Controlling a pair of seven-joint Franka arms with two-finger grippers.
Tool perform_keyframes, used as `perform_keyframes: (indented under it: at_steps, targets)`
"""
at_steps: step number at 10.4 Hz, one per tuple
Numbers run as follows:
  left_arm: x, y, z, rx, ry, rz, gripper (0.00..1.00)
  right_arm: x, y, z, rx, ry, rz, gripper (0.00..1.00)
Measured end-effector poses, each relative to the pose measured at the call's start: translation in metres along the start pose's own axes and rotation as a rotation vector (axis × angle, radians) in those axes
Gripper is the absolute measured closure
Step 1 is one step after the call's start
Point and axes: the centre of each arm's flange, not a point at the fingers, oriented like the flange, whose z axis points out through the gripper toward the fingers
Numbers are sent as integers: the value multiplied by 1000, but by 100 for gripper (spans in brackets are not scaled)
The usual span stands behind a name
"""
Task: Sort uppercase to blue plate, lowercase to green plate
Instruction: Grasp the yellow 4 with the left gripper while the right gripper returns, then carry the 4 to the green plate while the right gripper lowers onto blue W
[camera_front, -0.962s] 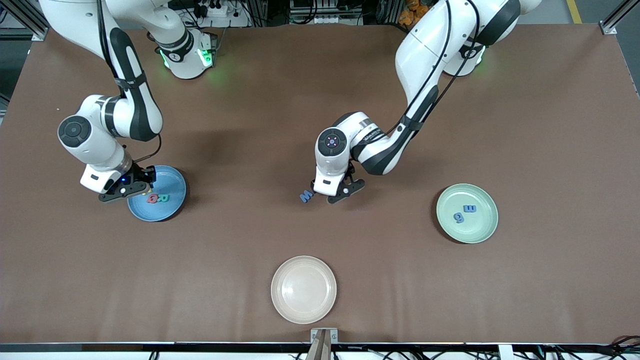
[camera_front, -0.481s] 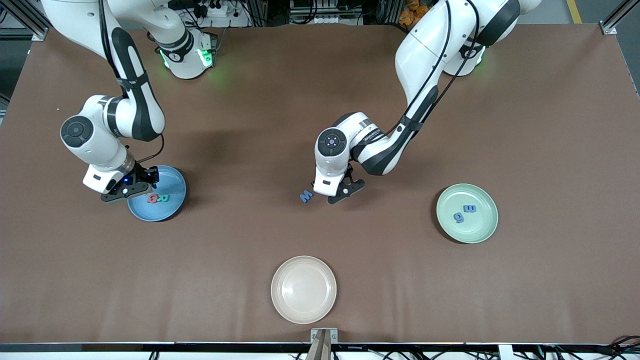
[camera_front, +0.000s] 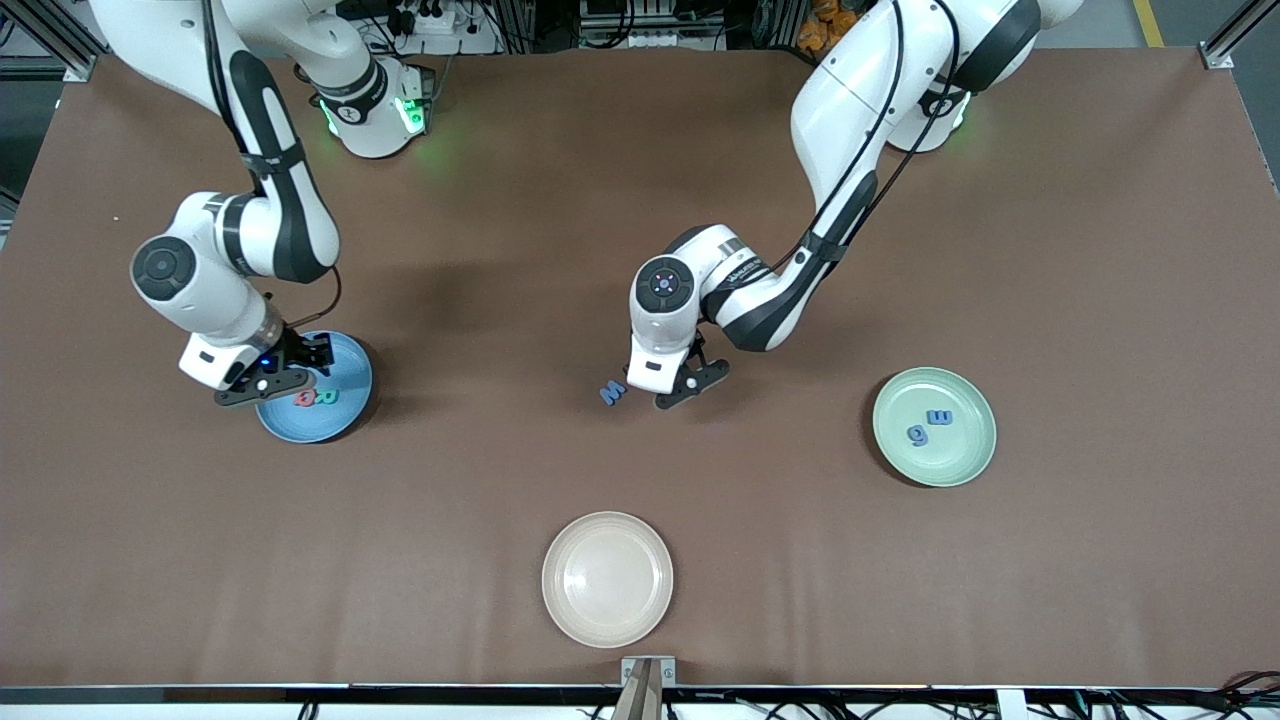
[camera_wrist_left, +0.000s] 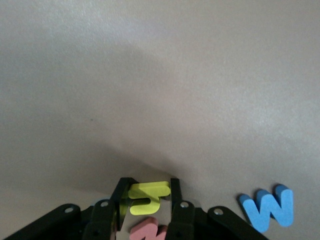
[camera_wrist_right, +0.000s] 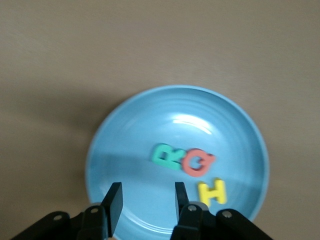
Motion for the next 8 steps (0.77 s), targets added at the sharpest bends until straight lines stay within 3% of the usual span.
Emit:
perform_keyframes:
  at_steps: [6,8]
  targets:
    - [110,-40,-50,25,30,-131,63,31,-112,-14,59,34,177,44]
    - [160,-74,-62,84,16,-127,63,42,-162,-26,93,53,248,40]
